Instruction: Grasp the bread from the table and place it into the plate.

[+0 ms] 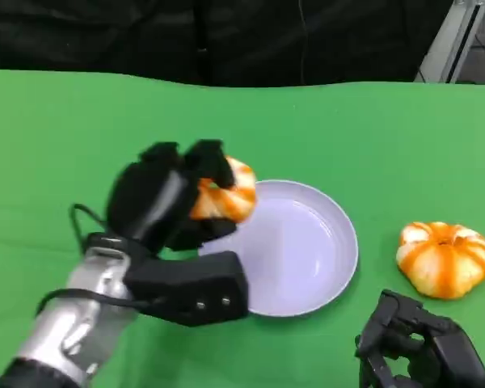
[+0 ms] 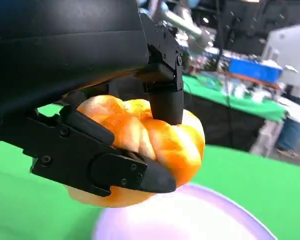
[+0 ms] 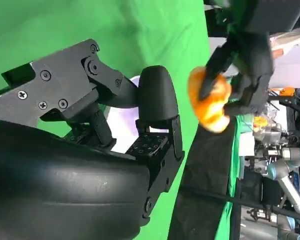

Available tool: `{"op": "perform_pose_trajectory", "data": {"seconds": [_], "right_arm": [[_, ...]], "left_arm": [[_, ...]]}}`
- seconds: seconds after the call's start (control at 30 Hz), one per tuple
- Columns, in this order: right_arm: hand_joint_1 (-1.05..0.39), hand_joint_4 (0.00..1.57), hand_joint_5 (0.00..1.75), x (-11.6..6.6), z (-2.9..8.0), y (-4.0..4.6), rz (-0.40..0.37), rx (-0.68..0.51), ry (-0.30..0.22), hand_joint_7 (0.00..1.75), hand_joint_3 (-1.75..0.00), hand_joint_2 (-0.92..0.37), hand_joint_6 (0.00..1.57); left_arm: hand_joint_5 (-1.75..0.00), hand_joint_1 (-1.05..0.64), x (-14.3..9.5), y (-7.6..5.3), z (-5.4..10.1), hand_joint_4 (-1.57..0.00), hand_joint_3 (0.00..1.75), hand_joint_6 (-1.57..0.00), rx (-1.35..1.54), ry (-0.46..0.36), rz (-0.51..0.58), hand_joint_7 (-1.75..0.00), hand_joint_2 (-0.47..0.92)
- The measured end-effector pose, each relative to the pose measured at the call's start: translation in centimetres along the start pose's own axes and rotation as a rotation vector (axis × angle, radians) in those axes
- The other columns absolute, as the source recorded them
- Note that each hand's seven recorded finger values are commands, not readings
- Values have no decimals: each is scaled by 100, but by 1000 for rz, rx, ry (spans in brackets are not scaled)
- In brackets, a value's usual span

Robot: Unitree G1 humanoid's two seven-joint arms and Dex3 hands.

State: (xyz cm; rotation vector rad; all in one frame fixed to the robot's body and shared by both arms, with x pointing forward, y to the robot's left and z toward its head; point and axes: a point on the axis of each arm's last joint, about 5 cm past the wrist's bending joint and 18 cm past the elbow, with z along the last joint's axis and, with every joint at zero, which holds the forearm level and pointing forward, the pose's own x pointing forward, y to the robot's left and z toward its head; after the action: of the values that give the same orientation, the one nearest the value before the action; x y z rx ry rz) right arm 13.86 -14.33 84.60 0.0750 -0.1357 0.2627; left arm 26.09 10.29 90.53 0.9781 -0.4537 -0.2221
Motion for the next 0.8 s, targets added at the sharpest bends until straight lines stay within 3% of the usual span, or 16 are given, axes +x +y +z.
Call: {"op": "perform_pose_trajectory", "data": {"seconds": [0.2,0.33,0.57,0.8], "right_arm": [[-14,76,175,-16,-1,9,-3,5,14,152,-99,-68,74],[-13,77,175,-4,21,20,-4,3,3,152,-99,-68,74],[-13,77,175,-6,28,39,-3,-3,5,153,-100,-67,74],[-14,77,175,-26,21,52,-3,0,13,153,-100,-67,74]], "left_arm": [[-175,-5,108,-77,37,-65,38,-57,20,-17,-39,-175,85],[-175,-5,94,-255,22,-65,38,-58,1,10,-88,-175,85],[-175,-7,106,-414,64,-65,34,-56,-13,20,-131,-175,86],[-175,-5,103,-509,64,-63,27,-58,-29,36,-149,-170,90]]}}
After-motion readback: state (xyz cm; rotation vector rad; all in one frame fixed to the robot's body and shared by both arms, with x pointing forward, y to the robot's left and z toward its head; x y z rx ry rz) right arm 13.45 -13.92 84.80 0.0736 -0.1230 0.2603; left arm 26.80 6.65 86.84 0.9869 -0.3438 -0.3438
